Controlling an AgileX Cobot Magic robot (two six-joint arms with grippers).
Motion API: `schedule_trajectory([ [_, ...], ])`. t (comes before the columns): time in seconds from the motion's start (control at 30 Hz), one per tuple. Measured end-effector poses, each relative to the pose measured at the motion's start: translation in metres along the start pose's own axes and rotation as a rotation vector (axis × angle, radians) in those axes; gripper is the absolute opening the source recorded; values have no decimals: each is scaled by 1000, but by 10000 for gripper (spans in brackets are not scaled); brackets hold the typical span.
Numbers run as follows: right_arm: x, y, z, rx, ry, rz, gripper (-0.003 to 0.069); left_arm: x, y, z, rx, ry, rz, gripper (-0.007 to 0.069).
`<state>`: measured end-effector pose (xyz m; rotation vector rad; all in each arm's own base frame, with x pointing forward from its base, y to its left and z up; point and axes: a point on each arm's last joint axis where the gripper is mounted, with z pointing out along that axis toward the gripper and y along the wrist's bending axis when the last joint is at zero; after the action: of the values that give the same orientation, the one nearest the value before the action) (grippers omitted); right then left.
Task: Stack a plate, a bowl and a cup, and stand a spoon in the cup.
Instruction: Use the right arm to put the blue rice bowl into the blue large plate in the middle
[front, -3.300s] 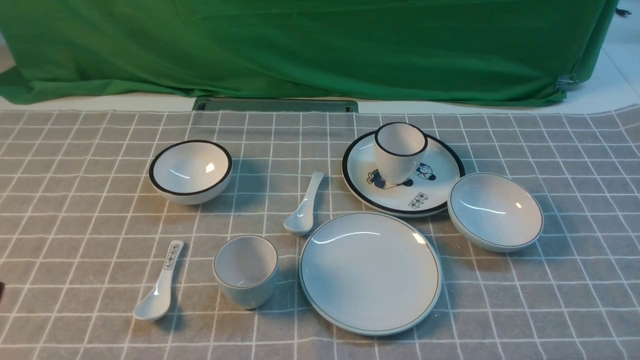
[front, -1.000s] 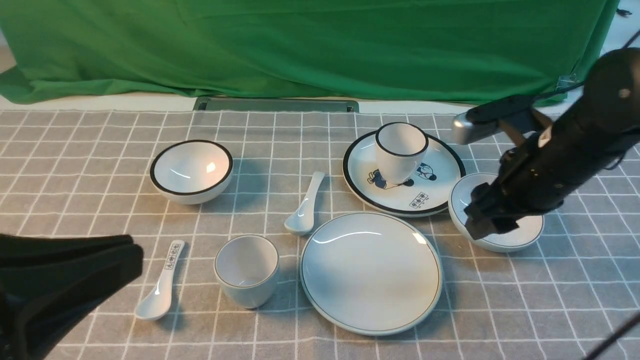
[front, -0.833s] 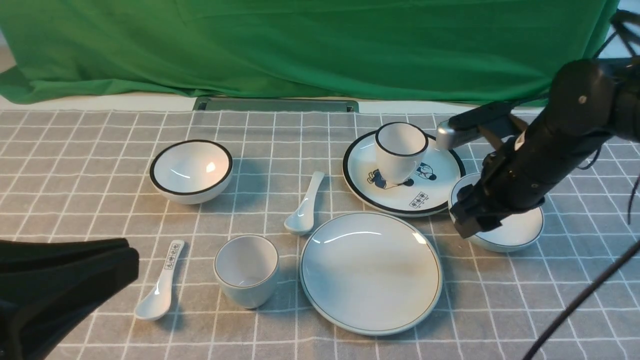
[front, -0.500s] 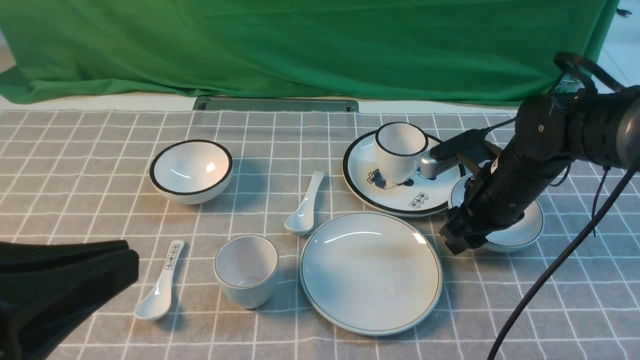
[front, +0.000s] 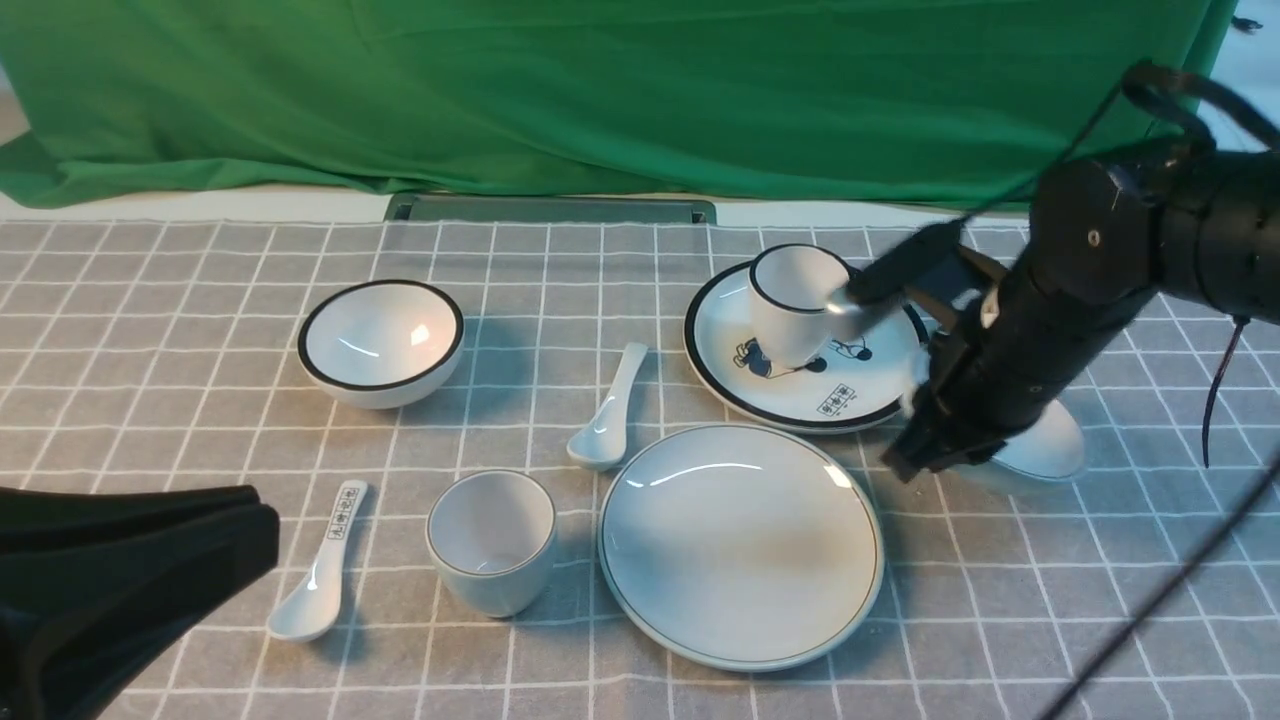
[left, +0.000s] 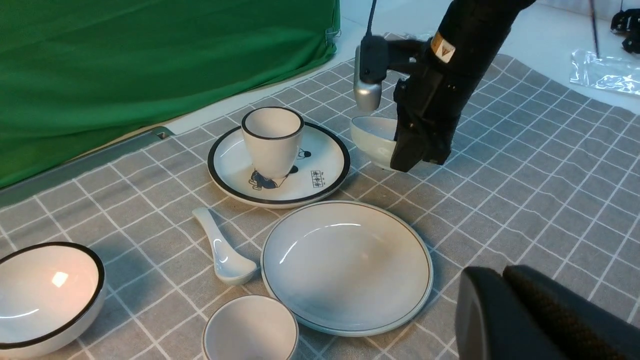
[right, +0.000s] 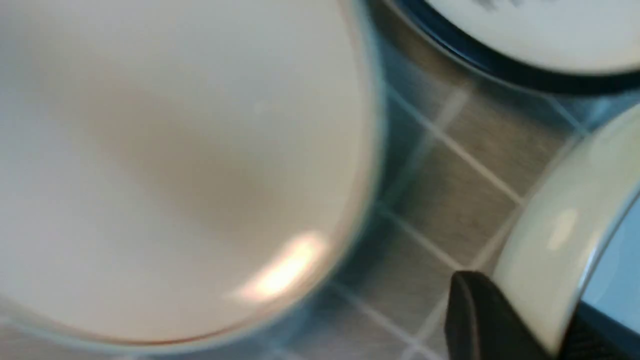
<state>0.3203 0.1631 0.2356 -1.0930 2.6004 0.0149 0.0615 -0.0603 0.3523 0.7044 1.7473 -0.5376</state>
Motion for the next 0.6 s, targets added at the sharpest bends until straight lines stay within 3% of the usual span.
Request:
schedule_trajectory([
  [0.13,-15,69,-31,-54,-80,-150,86,1,0,0,4,9,0,17],
  [0.23,-21,109,-18,-71,-60,-257,86,2,-1,0,9,20,0,17],
  [0.6,-27,119,33,-29,2,-272,86,3,-1,0,9,37,9,17],
])
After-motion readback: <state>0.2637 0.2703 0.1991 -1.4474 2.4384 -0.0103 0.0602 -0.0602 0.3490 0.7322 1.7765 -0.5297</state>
